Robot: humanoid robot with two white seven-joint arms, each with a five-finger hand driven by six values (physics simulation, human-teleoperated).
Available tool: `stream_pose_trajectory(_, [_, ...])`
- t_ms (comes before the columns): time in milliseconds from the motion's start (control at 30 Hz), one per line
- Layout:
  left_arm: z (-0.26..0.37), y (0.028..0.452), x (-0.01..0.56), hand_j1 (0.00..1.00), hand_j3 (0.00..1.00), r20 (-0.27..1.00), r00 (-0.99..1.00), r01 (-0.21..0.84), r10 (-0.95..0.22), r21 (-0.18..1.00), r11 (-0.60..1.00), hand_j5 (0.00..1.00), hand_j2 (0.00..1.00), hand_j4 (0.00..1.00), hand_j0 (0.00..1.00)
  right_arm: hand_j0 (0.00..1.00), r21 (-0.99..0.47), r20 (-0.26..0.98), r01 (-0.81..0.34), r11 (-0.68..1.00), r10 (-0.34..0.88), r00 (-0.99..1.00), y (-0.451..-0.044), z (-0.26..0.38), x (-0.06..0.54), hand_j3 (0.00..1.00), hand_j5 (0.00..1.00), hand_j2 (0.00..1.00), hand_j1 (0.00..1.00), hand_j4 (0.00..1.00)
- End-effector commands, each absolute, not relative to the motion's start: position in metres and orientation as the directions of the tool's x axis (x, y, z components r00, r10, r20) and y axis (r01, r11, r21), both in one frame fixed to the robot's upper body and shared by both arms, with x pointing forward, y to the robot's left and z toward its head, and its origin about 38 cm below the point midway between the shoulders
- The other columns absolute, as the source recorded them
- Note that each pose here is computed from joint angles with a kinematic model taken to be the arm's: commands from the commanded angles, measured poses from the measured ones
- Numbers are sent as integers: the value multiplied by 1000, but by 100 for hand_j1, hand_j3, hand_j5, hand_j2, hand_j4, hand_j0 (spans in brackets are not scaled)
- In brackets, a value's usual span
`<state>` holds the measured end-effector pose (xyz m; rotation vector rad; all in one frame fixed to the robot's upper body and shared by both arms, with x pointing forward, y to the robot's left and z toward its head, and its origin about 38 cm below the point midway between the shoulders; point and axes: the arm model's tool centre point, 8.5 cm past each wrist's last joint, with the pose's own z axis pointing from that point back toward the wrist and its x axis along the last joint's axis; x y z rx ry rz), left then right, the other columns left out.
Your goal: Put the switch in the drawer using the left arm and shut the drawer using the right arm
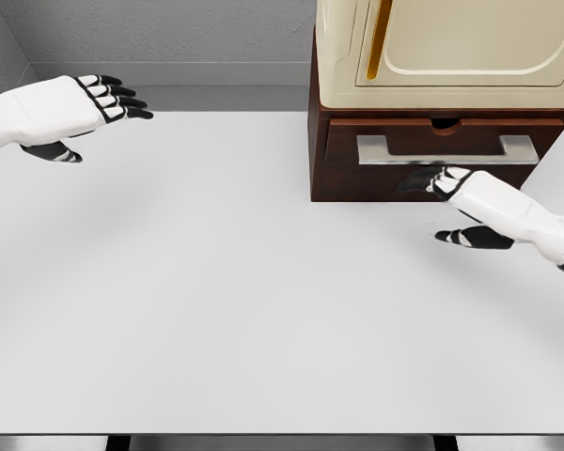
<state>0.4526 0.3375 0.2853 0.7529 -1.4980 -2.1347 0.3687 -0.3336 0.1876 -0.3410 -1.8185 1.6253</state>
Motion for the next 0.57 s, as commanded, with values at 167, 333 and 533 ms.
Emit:
stream_pose_trajectory(167, [286, 338, 453, 100, 100, -184, -761, 34, -621, 946, -322, 100, 100, 100, 100, 100, -957, 289, -233, 171, 604, -743, -340, 191, 365, 100, 100, 100, 100, 100])
stream_pose_trajectory(333, [285, 341, 454, 100, 100, -182, -757, 40, -628, 946, -323, 100, 100, 100, 100, 99, -961, 274, -235, 144, 603, -749, -339, 186, 363, 99, 99, 99, 99, 99])
stream_pose_trajectory(533, [285, 341, 454, 100, 100, -183, -756, 39, -628, 946, -322, 100, 100, 100, 100, 99, -968, 244, -231, 103, 615, -750, -341, 180, 361, 99, 99, 99, 99, 99])
